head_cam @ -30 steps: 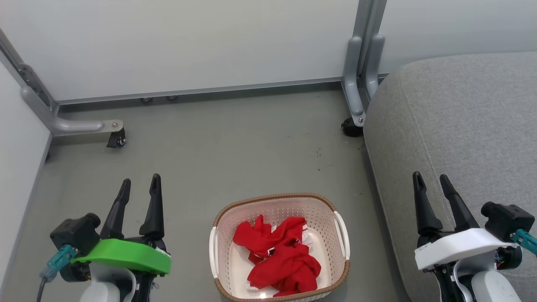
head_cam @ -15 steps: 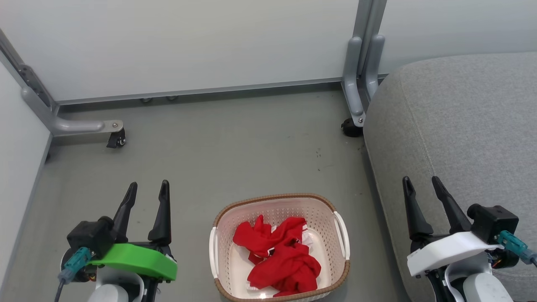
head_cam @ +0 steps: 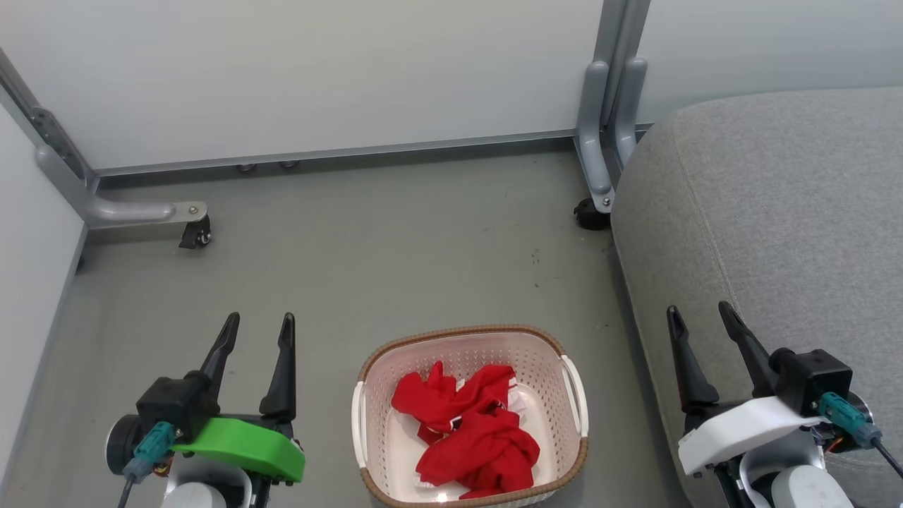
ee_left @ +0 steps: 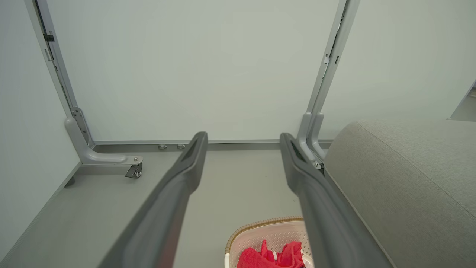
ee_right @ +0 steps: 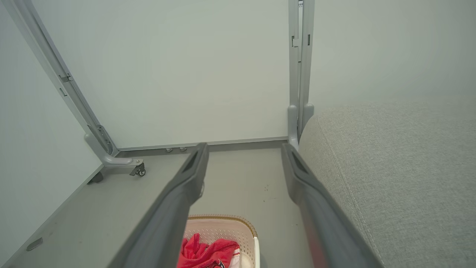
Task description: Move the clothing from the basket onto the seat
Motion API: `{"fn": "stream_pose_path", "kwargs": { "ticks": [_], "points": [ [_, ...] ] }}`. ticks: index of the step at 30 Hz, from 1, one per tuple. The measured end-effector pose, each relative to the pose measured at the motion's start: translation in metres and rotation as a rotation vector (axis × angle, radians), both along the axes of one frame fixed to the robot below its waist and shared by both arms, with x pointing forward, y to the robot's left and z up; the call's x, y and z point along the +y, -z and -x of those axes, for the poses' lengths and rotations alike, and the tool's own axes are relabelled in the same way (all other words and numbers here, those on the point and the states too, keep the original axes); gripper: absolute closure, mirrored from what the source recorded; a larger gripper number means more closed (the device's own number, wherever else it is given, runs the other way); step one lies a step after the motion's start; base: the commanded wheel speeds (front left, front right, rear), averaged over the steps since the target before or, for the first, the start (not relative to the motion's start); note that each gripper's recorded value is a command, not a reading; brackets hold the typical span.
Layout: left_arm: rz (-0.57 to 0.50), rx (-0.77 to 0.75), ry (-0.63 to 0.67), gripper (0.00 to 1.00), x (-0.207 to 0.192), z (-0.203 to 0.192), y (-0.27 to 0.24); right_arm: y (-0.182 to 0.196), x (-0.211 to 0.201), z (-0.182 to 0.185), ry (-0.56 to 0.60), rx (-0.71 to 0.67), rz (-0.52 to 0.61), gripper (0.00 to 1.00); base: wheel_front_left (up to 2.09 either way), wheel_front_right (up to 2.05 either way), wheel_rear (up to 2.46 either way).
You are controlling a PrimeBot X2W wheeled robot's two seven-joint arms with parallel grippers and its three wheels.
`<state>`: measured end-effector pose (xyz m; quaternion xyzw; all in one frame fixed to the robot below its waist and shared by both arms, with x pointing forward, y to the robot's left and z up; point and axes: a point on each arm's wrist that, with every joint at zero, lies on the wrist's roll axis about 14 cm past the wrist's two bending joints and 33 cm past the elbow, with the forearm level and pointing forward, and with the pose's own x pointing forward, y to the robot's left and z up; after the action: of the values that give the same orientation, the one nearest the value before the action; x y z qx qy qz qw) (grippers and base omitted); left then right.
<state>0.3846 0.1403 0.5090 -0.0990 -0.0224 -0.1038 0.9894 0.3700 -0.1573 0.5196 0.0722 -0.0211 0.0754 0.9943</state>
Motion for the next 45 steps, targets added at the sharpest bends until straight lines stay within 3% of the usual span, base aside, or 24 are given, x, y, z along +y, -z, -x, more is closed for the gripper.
{"fn": "stream_pose_path", "kwargs": {
  "ticks": [23, 45],
  "points": [
    [-0.117, -0.01, 0.03, 0.0, -0.006, 0.005, 0.01, -0.001, 0.007, 0.005, -0.014, -0.02, 0.111, 0.0, 0.0, 0.0, 0.0],
    [-0.112, -0.011, 0.048, 0.0, -0.013, -0.004, 0.01, -0.001, 0.006, 0.001, -0.003, -0.027, 0.081, 0.0, 0.0, 0.0, 0.0]
  ]
}}
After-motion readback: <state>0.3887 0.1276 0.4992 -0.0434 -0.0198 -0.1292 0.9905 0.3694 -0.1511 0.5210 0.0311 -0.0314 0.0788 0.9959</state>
